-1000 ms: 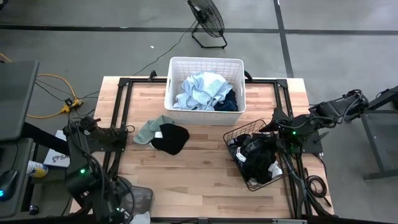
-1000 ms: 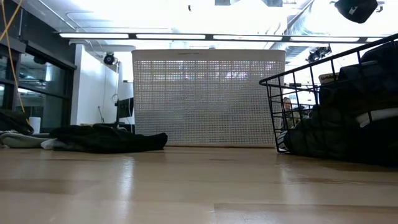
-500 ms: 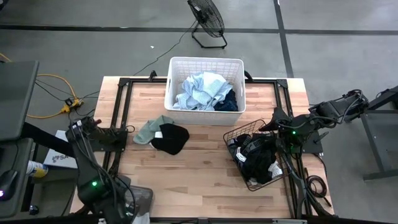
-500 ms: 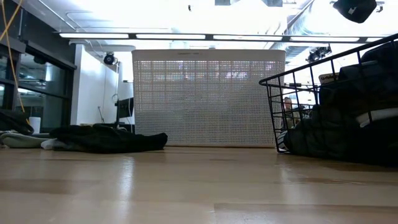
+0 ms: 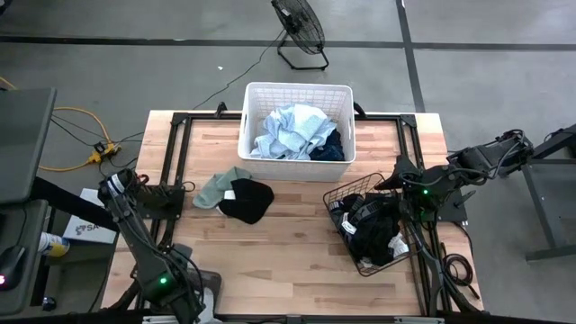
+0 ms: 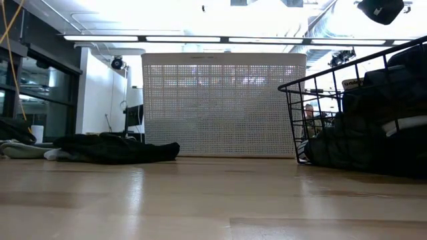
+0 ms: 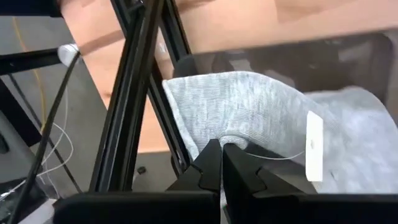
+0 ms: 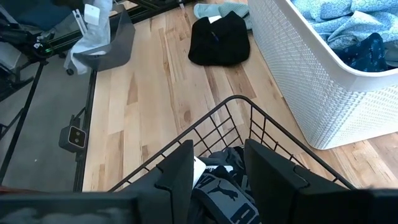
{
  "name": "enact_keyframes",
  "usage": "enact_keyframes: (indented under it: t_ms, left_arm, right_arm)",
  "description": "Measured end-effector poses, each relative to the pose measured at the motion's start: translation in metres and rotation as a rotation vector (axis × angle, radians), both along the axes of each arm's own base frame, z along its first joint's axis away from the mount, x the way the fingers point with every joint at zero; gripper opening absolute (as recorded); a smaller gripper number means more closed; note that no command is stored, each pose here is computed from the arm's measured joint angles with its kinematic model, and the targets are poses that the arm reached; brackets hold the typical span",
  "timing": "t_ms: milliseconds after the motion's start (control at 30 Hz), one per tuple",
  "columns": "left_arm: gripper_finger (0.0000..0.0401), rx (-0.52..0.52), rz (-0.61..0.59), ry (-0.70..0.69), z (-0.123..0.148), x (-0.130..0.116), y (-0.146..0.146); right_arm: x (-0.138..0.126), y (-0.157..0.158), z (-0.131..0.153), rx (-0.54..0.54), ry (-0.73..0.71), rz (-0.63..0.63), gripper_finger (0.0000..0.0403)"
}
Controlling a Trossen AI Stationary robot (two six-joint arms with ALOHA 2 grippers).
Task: Pick & Place Cloths
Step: Put the light gray sock into the black bin
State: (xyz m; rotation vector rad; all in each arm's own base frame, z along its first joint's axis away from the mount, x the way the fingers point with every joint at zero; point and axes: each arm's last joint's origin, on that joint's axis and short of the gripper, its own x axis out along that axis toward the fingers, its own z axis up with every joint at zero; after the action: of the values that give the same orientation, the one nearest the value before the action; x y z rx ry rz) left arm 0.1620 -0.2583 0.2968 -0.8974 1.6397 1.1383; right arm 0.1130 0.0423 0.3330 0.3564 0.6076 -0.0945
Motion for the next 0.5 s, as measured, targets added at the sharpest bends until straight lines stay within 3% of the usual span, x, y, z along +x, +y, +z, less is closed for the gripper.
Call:
enact_keyframes:
  t_ms: [167, 500]
  left_arm:
    - [0.0000, 0.004, 0.001, 0.003, -0.001, -0.002, 0.003]
    - [0.0000, -0.139, 0.022, -0.200, 0.060, -0.007, 0.016]
  right_arm:
    - [0.000, 0.000, 0.000, 0.000, 0.000, 0.000, 0.0134]
    - [0.000, 0.000, 0.000, 0.000, 0.000, 0.000, 0.0134]
